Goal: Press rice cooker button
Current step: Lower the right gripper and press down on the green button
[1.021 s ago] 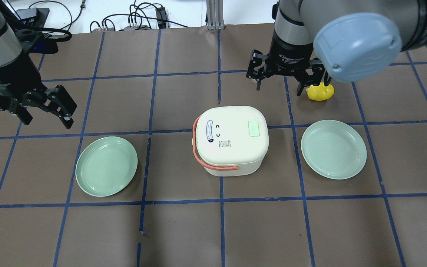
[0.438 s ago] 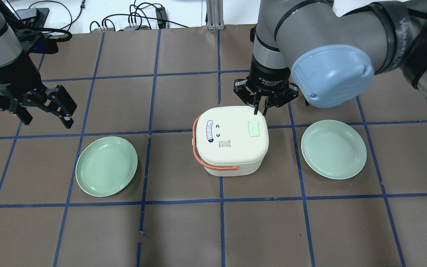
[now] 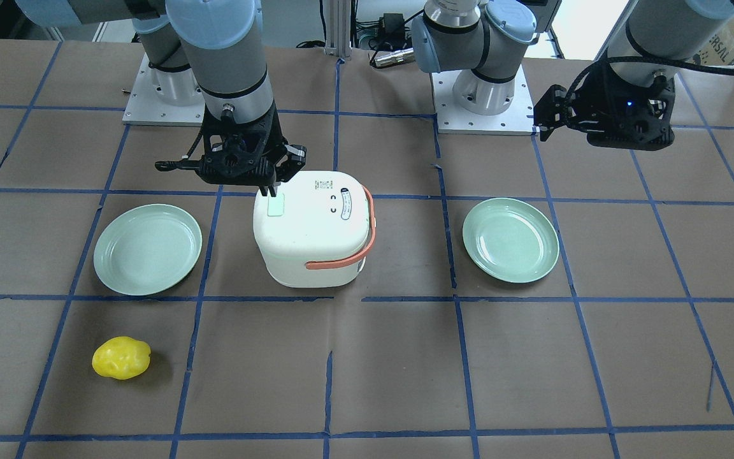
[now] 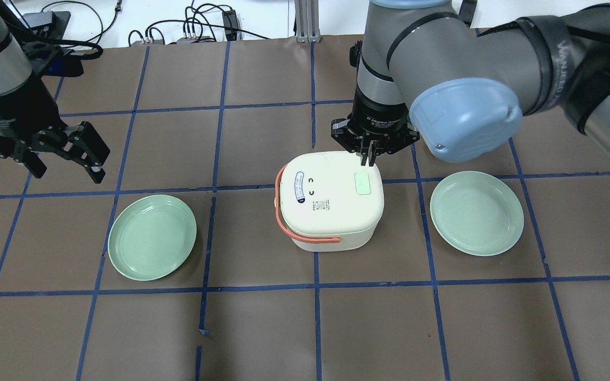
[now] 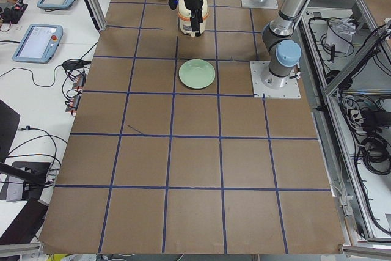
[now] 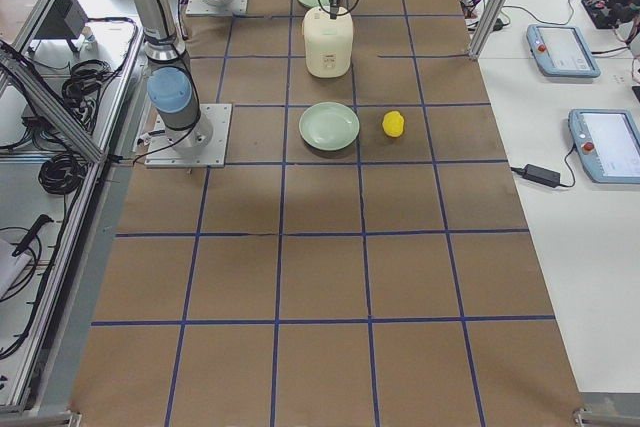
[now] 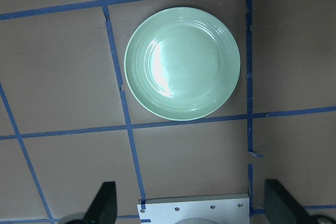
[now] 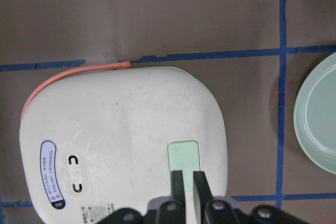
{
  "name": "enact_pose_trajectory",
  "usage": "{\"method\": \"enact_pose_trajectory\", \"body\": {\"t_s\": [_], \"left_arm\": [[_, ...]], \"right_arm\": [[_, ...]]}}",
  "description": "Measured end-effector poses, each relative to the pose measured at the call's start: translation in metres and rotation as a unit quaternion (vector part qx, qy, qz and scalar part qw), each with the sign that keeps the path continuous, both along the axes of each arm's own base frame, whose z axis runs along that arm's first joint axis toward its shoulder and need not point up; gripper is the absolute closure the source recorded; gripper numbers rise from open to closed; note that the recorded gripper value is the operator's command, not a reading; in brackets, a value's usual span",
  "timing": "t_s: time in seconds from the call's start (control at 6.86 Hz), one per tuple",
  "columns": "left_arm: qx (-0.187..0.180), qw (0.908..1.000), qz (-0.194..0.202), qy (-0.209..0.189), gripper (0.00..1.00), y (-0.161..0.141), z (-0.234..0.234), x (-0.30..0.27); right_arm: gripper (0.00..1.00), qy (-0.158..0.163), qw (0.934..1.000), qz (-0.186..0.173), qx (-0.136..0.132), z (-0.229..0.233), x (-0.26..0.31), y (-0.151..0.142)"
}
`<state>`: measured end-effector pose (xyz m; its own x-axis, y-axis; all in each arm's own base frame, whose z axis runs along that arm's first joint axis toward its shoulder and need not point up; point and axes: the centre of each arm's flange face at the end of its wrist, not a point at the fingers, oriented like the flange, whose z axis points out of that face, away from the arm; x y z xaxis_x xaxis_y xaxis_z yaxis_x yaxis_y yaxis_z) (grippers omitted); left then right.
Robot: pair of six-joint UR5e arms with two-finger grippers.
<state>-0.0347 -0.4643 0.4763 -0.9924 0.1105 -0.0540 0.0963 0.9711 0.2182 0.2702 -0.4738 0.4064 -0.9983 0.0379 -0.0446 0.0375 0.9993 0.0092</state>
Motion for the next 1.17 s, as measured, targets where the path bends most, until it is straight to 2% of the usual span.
{"method": "enact_pose_trajectory", "body": {"t_s": [0.29,1.17], "left_arm": [[0.000,1.0000,0.000,0.000,0.00,0.000,0.000,0.000],[0.000,1.0000,0.000,0.000,0.00,0.000,0.000,0.000]], "right_arm": [[0.92,-0.009,0.9999,0.004,0.000,-0.012,0.001,0.003],[0.89,-0.009,0.9997,0.011,0.021,-0.034,0.000,0.011]]}}
